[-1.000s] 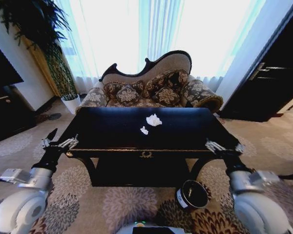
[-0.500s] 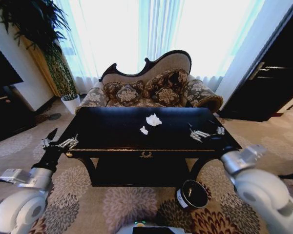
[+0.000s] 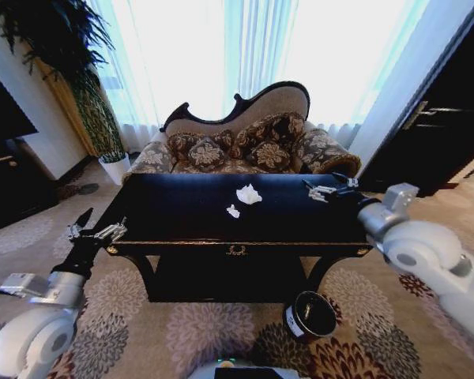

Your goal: Move to the front of the table and place the trash on the table into the trash bin.

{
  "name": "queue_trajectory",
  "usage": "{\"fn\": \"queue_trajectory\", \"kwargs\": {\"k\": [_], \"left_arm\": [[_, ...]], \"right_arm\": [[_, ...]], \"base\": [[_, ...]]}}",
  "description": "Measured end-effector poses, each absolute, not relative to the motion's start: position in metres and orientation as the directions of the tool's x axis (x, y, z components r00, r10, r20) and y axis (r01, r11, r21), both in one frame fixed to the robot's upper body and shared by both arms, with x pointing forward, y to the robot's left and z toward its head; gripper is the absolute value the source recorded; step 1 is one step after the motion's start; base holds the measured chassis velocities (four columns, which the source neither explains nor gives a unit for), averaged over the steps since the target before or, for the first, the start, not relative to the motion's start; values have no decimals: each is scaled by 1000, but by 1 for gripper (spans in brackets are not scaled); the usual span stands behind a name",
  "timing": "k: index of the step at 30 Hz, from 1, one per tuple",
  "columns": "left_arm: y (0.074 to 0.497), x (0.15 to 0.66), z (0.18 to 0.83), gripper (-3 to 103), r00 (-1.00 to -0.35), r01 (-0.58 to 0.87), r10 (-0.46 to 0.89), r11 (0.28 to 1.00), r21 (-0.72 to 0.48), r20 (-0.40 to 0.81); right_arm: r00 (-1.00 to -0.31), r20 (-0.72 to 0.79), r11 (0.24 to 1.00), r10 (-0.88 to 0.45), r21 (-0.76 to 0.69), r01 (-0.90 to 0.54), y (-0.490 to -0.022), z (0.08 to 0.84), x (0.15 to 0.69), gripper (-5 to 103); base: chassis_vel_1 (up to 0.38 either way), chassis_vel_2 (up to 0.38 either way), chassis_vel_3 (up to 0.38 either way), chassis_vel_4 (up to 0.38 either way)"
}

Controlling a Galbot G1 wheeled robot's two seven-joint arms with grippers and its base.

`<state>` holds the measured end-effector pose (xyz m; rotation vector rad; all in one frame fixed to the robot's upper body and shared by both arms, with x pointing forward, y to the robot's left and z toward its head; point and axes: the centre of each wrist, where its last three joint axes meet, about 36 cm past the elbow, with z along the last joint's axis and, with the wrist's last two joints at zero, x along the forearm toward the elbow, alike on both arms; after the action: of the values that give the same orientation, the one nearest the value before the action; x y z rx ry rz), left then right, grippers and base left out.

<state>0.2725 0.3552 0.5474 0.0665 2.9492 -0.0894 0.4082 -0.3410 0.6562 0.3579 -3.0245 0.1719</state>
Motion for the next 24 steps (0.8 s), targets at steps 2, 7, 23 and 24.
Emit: {"fn": "queue_trajectory", "kwargs": {"k": [2,7,23,24], "left_arm": [[355,272,547,100,-981,50,39,997,-56,-190],[355,272,547,100,-981,50,39,997,-56,-190],[355,272,547,100,-981,50,39,997,-56,-190],[355,272,547,100,-981,50,39,997,-56,-190]], "right_arm": [[-967,111,966,-228,-99,-239,-340,656,412,100],[-954,153,961,-258,-61,-270,-323,657,431,100],[-916,291,946,-276,-84,-312,-263,662,500,100],[-911,310,944,-271,-98,-314,-257,660,508,100]], "base": [[0,0,0,0],[0,0,0,0],[0,0,0,0],[0,0,0,0]]}}
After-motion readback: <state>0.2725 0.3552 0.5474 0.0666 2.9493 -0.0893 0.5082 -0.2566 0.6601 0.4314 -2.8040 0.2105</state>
